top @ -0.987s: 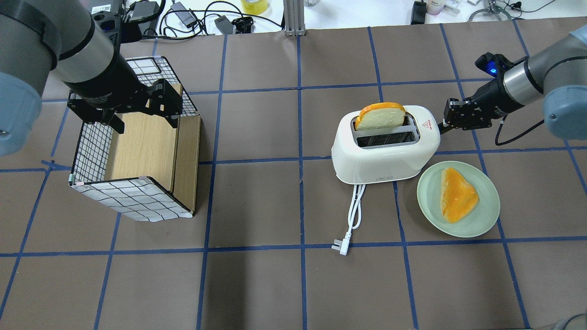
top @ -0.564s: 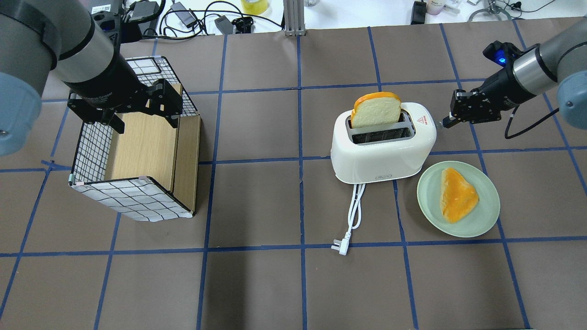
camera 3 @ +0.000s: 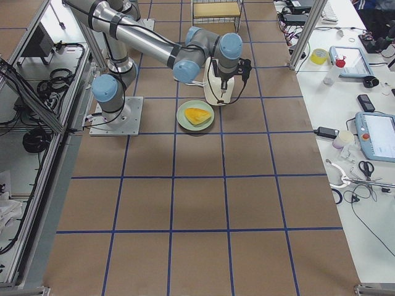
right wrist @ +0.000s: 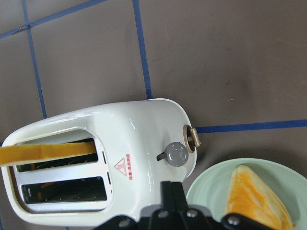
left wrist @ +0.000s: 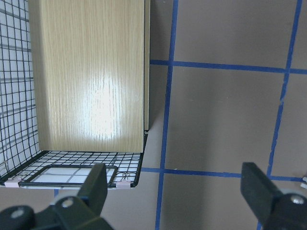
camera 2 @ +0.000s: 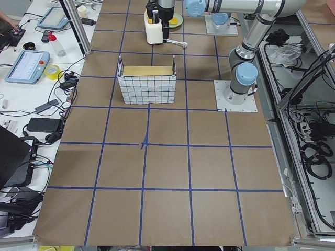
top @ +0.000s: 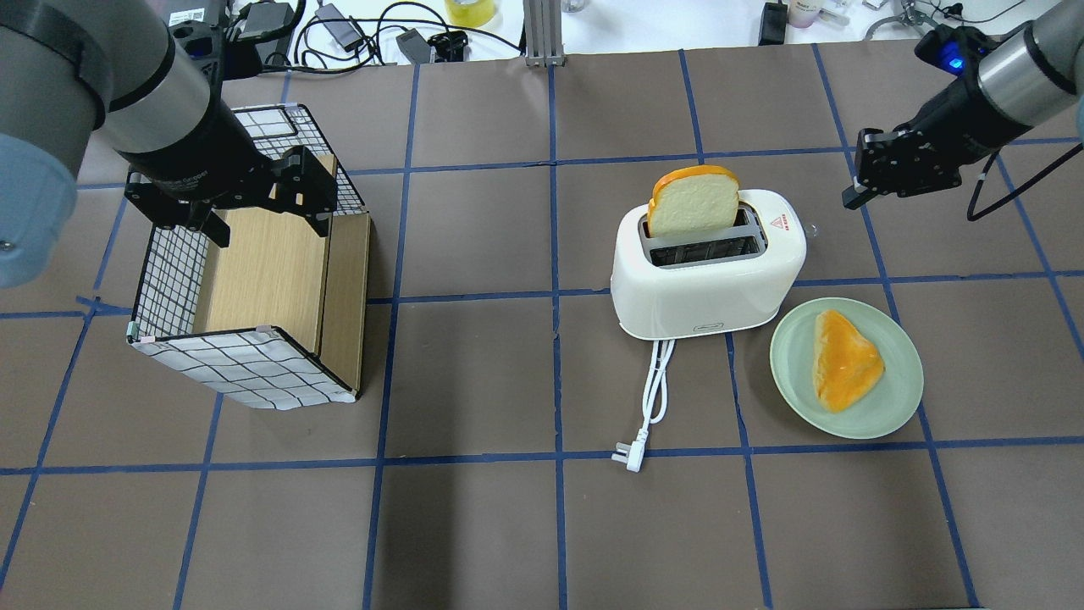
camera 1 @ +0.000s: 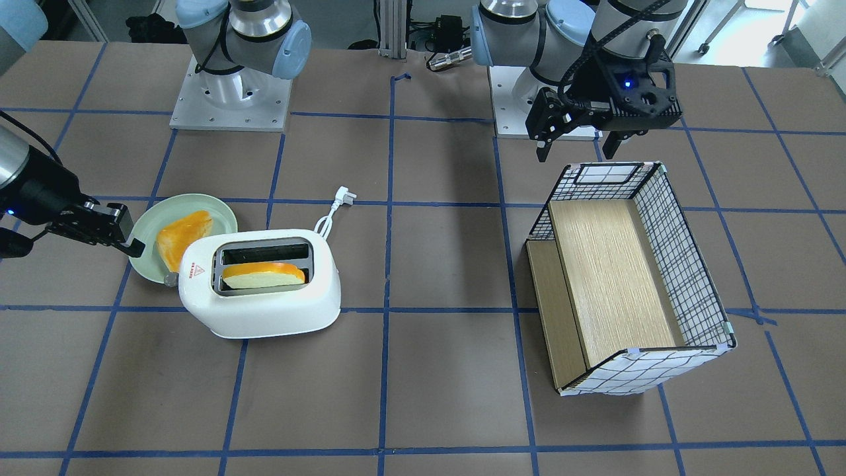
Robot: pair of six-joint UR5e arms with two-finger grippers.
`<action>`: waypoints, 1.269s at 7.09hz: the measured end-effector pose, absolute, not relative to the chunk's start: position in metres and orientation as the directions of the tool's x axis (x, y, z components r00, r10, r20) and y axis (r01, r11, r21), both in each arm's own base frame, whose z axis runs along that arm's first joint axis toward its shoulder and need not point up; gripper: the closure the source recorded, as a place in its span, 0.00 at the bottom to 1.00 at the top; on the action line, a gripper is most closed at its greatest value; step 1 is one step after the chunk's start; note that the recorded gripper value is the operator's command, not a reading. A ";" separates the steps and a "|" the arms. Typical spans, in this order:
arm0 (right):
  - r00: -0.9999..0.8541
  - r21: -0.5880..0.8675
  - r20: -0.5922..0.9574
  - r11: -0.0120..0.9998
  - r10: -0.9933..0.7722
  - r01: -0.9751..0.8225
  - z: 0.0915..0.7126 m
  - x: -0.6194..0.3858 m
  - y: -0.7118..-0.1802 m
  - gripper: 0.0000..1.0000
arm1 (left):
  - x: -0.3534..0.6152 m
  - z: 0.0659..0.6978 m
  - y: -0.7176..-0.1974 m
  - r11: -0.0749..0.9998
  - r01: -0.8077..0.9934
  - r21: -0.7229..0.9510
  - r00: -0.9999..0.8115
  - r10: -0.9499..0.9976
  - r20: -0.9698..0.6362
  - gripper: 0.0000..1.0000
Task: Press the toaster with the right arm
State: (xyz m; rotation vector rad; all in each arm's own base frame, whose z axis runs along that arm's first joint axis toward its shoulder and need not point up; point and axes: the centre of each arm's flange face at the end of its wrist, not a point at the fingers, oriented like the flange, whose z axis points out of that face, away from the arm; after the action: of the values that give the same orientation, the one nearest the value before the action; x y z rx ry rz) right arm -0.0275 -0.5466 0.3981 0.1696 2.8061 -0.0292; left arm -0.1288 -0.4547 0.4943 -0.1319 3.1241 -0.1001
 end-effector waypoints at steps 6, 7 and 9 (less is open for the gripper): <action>-0.991 -0.028 0.060 0.993 0.117 0.116 0.507 0.111 -0.527 1.00 | -0.129 0.494 -0.455 0.994 -0.084 -0.064 -0.996 -0.085 -0.009 0.00; -0.992 -0.034 0.071 0.994 0.108 0.105 0.507 0.132 -0.522 1.00 | -0.129 0.494 -0.455 0.994 -0.084 -0.064 -0.996 -0.085 -0.009 0.00; -0.996 -0.038 0.045 0.996 0.082 0.080 0.505 0.155 -0.514 0.95 | -0.129 0.494 -0.455 0.994 -0.084 -0.064 -0.996 -0.085 -0.010 0.00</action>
State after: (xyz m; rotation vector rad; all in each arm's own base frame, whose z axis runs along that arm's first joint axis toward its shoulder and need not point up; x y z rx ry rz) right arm 0.1547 -0.5145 0.5049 0.1293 3.1854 -0.0571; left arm -0.1289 -0.4547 0.4943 -0.1319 3.1249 -0.1000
